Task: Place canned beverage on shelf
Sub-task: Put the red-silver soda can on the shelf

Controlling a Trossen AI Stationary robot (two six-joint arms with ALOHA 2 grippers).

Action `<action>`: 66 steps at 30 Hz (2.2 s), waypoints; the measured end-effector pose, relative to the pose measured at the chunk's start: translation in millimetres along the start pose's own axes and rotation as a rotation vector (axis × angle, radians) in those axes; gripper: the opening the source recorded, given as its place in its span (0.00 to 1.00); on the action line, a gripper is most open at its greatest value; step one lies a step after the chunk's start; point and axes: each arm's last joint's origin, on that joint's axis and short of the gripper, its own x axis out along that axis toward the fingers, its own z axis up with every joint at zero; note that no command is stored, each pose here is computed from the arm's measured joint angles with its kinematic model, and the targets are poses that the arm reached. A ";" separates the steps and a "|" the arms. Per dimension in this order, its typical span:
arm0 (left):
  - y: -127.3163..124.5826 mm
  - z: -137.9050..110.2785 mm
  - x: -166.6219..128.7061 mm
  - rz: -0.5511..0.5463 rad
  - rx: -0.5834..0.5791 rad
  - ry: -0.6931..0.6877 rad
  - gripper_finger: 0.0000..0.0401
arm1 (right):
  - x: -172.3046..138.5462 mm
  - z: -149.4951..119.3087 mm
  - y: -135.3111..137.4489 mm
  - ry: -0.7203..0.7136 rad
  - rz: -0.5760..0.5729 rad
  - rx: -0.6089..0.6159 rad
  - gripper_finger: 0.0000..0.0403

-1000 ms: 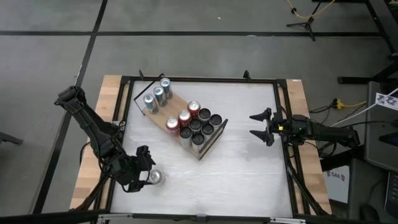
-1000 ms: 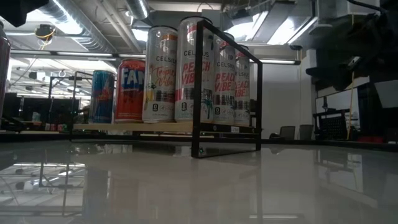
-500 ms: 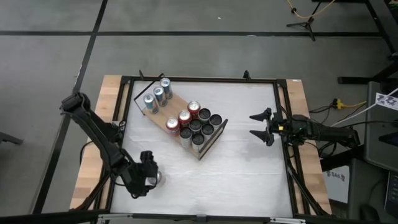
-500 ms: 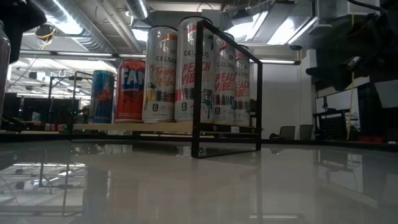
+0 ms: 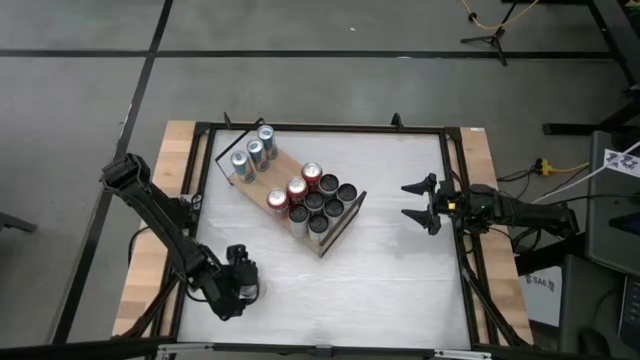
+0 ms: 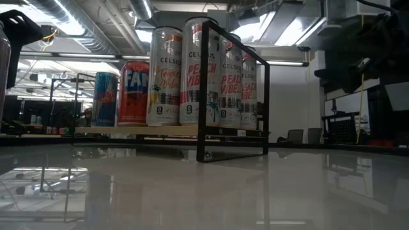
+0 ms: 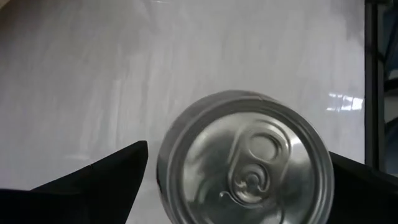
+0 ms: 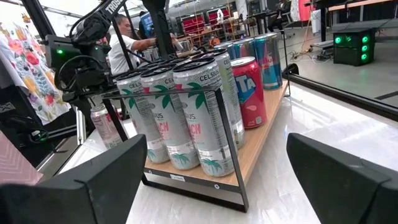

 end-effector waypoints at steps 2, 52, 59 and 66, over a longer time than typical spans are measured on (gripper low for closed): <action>0.0 0.0 0.0 0.000 -0.036 -0.001 0.98 | 0.0 0.0 0.0 0.000 0.000 0.000 0.95; 57.7 38.4 15.0 0.235 -0.903 -0.105 0.80 | 0.0 -0.1 0.0 0.000 0.000 0.000 0.95; 57.1 38.2 15.9 0.227 -0.905 -0.097 0.84 | 0.0 -0.1 0.0 0.000 0.000 0.000 0.95; 56.7 38.9 16.1 0.221 -0.907 -0.104 0.83 | 0.0 -0.1 0.0 0.000 0.000 0.000 0.95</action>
